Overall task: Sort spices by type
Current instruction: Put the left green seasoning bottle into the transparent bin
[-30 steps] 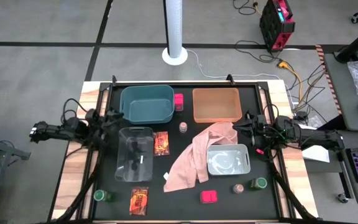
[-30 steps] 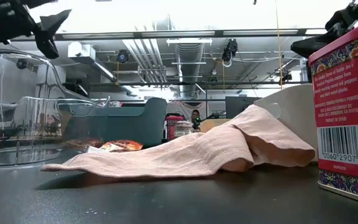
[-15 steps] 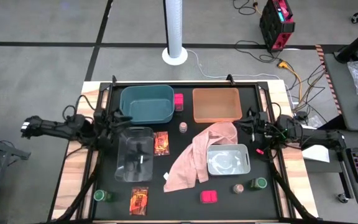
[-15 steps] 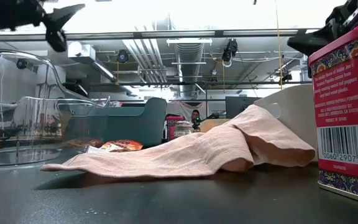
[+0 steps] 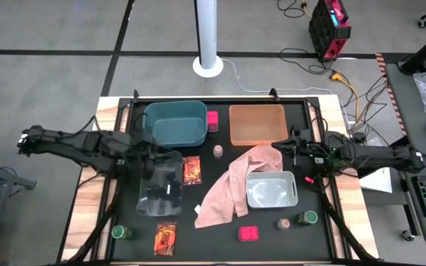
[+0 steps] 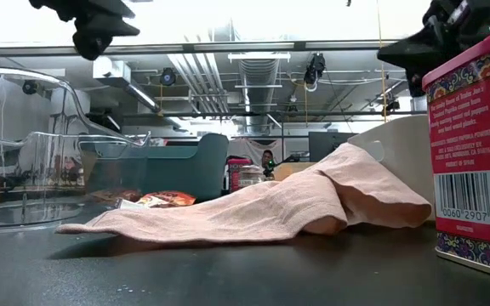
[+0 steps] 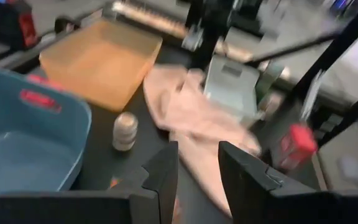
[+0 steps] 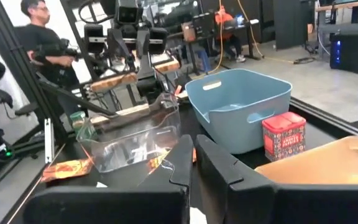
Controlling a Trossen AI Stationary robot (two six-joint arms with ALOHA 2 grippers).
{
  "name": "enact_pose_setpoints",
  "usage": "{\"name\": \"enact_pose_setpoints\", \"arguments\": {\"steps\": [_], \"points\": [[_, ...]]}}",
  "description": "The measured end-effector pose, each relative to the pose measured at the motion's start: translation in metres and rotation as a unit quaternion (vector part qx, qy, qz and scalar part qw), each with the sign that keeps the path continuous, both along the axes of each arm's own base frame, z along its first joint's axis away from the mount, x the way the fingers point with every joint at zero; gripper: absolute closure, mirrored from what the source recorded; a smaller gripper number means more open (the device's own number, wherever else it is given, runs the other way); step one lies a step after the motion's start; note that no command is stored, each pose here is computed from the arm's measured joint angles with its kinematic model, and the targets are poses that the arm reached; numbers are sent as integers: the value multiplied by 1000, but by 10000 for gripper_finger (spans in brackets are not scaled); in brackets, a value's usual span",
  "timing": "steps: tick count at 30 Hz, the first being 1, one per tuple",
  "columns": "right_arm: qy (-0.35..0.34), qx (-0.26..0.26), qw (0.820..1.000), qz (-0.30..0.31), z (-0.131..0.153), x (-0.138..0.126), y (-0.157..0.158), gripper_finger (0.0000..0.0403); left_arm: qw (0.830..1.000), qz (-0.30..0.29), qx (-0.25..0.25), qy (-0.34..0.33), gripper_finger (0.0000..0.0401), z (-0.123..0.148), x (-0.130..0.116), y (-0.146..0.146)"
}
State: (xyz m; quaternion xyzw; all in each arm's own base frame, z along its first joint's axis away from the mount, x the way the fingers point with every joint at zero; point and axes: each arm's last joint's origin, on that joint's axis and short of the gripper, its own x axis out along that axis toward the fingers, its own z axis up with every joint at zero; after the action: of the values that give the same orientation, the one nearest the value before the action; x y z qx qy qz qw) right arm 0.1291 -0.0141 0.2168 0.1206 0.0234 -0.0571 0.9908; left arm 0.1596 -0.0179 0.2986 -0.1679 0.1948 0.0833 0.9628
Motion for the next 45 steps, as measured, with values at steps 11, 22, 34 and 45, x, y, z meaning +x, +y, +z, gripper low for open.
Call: {"name": "enact_pose_setpoints", "arguments": {"steps": [11, 22, 34, 45], "points": [[57, -35, 998, 8, 31, 30, -3, 390, 988, -106, -33, 105, 302, 11, 20, -48], [103, -12, 995, 3, 20, 47, -5, 390, 970, -153, -74, 176, 302, 32, 20, -110], [135, 6, 991, 1, 11, 58, -6, 390, 953, -150, -60, 257, 302, 33, 24, -154], [137, 1, 991, 2, 11, 59, -6, 390, 861, -96, -129, 482, 302, 14, -17, -190]]}}
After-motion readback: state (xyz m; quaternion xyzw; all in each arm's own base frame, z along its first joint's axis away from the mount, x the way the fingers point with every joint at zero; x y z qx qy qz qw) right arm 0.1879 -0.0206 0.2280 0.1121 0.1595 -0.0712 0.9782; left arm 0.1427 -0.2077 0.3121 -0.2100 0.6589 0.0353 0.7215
